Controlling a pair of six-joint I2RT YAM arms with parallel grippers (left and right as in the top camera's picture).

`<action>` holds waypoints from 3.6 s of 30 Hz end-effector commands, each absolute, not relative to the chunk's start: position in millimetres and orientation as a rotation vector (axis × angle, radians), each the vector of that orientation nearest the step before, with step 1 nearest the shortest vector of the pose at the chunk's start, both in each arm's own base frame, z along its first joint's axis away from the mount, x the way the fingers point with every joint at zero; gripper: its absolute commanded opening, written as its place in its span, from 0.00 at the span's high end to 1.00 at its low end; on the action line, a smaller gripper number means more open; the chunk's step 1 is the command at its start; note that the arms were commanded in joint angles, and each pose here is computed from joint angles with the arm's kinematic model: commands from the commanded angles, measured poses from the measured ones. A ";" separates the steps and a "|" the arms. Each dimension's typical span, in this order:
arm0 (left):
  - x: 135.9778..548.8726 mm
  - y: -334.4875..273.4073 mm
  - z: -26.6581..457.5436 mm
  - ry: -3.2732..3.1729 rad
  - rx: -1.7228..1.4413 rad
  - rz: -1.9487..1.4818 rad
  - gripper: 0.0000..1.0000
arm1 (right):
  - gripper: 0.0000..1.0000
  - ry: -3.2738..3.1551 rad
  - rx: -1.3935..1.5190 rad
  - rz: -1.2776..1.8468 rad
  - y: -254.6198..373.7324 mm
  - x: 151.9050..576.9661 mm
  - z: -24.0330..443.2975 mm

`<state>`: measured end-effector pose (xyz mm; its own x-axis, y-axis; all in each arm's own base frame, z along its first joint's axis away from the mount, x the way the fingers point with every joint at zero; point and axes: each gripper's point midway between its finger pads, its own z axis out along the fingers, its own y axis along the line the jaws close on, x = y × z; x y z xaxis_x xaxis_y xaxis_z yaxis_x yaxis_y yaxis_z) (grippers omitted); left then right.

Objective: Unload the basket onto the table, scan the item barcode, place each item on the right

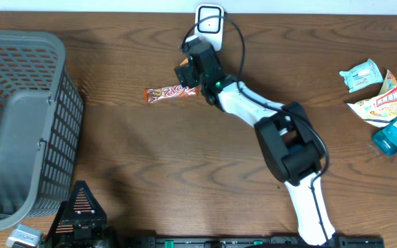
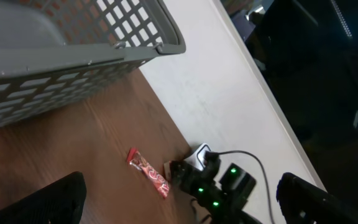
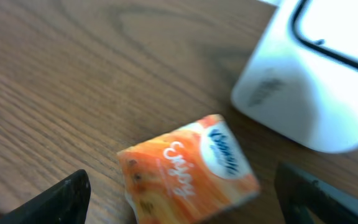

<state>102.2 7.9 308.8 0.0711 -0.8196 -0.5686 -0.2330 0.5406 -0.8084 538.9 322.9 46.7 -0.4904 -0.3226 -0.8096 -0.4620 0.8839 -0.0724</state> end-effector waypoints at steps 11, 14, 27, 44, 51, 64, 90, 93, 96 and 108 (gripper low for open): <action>102.2 10.3 306.1 1.470 -0.967 -0.548 0.02 | 0.50 2.110 -0.667 -0.022 321.0 537.9 -12.0; 102.6 10.4 305.6 1.471 -0.968 -0.548 0.02 | 0.85 2.130 -0.660 -0.067 314.3 536.2 -11.5; 102.6 10.4 305.7 1.471 -0.968 -0.549 0.02 | 0.99 2.340 -0.187 -0.083 268.7 480.5 105.7; 99.9 8.0 310.8 1.453 -0.975 -0.584 0.02 | 0.99 2.465 0.818 -0.301 185.2 380.4 34.6; 100.0 6.3 310.8 1.462 -0.963 -0.596 0.02 | 0.43 2.480 0.784 -0.306 186.5 380.0 35.0; 100.0 6.4 310.4 1.465 -0.962 -0.592 0.02 | 0.01 2.608 0.524 -0.015 214.8 384.3 112.1; 101.6 6.9 306.7 1.474 -0.970 -0.591 0.02 | 0.36 2.603 1.088 -0.009 117.3 306.4 115.9; 101.6 6.9 306.7 1.474 -0.970 -0.592 0.02 | 0.38 2.567 1.167 0.056 122.0 307.9 93.6; 101.6 6.9 306.7 1.474 -0.970 -0.592 0.02 | 0.38 2.525 1.160 0.133 127.6 317.3 77.8; 101.6 6.9 306.7 1.474 -0.970 -0.591 0.02 | 0.46 2.436 1.136 0.333 140.9 330.9 39.4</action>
<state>103.0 6.1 305.8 0.0561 -0.8385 -0.5420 -0.2285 0.5176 -0.8245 330.4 143.2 44.3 -0.5892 0.7580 -0.2798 0.6554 0.6509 0.3830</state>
